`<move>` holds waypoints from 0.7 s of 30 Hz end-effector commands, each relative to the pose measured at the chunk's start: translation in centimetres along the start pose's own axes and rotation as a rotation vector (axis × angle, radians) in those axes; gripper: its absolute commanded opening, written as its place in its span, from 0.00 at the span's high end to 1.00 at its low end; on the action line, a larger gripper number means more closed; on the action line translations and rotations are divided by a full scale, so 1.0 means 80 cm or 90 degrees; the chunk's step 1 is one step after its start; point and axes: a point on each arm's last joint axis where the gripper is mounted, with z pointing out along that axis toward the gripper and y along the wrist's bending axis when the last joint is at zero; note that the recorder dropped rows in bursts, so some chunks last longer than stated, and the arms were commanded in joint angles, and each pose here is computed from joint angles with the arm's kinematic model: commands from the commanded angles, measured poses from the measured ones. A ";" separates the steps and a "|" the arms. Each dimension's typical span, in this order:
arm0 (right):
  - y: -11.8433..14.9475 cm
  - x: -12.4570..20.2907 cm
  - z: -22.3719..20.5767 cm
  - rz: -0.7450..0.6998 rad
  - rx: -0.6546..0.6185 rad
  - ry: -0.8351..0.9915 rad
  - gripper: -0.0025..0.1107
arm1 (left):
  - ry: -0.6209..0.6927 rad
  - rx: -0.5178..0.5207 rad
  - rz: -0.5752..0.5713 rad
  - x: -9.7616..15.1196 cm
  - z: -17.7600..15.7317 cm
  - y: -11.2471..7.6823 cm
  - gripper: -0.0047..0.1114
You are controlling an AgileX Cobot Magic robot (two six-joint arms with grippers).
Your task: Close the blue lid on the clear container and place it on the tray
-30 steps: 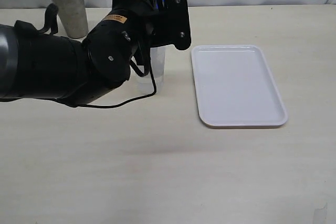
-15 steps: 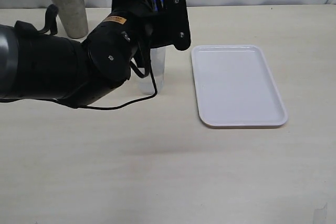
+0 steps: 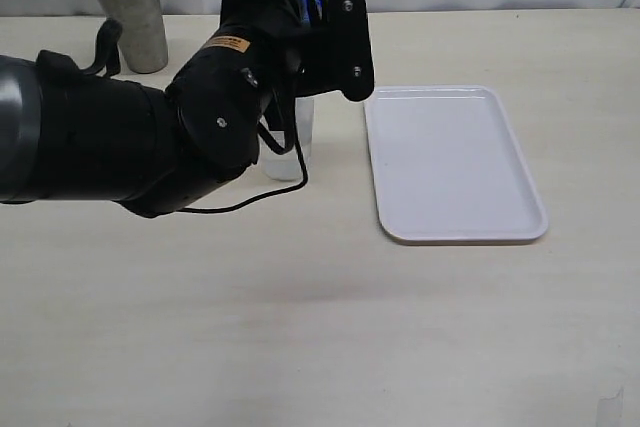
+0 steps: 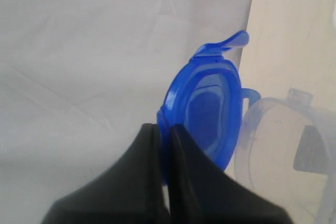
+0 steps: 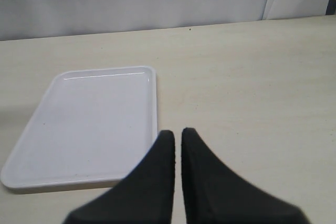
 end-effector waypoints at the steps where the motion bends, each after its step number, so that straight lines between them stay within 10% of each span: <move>1: 0.000 0.000 0.000 -0.003 0.002 -0.004 0.94 | 0.019 -0.053 0.026 0.003 -0.003 0.011 0.96; 21: 0.000 0.000 0.000 -0.003 0.002 -0.004 0.94 | 0.027 -0.031 0.076 0.020 -0.011 -0.015 0.96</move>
